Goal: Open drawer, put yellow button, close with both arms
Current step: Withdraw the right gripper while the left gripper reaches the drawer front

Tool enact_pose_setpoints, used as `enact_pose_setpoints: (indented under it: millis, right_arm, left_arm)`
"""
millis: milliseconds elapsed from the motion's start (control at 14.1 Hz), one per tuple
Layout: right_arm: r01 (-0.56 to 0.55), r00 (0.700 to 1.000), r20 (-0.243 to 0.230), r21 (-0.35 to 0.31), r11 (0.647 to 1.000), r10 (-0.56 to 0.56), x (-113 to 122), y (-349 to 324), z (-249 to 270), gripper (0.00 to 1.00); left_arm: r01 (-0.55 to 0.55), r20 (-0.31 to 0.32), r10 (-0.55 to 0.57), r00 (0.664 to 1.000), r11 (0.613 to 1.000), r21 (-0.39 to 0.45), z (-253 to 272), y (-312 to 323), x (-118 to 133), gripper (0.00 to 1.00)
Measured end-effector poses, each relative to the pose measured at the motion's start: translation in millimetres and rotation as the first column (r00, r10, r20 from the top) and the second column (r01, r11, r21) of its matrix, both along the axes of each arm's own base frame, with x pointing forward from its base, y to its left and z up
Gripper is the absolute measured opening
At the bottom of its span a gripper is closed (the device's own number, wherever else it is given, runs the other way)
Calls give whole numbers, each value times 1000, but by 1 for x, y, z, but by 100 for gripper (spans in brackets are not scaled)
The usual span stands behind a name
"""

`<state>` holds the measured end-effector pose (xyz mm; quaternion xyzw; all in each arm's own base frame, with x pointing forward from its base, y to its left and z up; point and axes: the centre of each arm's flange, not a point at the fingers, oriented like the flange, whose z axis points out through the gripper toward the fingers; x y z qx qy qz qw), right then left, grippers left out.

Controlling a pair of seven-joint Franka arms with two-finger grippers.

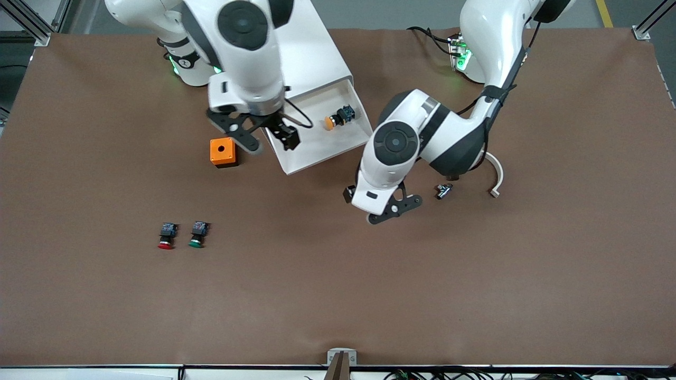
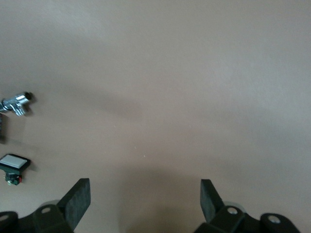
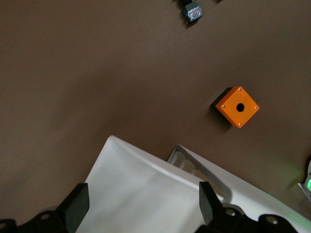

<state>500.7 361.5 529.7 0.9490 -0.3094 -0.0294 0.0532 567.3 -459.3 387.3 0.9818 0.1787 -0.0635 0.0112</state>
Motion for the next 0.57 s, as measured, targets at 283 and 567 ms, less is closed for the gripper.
enact_pose_setpoints:
  millis: [283,567]
  right_arm:
    - [-118,992,-41,41,992,120,38,-97,25,100]
    - [-226,972,-51,84,971,231,65,-180,32,100]
  left_arm:
    - [71,-1,-71,997,998,1,-1,-39,-34,100]
    - [121,-11,-121,993,993,7,-8,-65,-60,100]
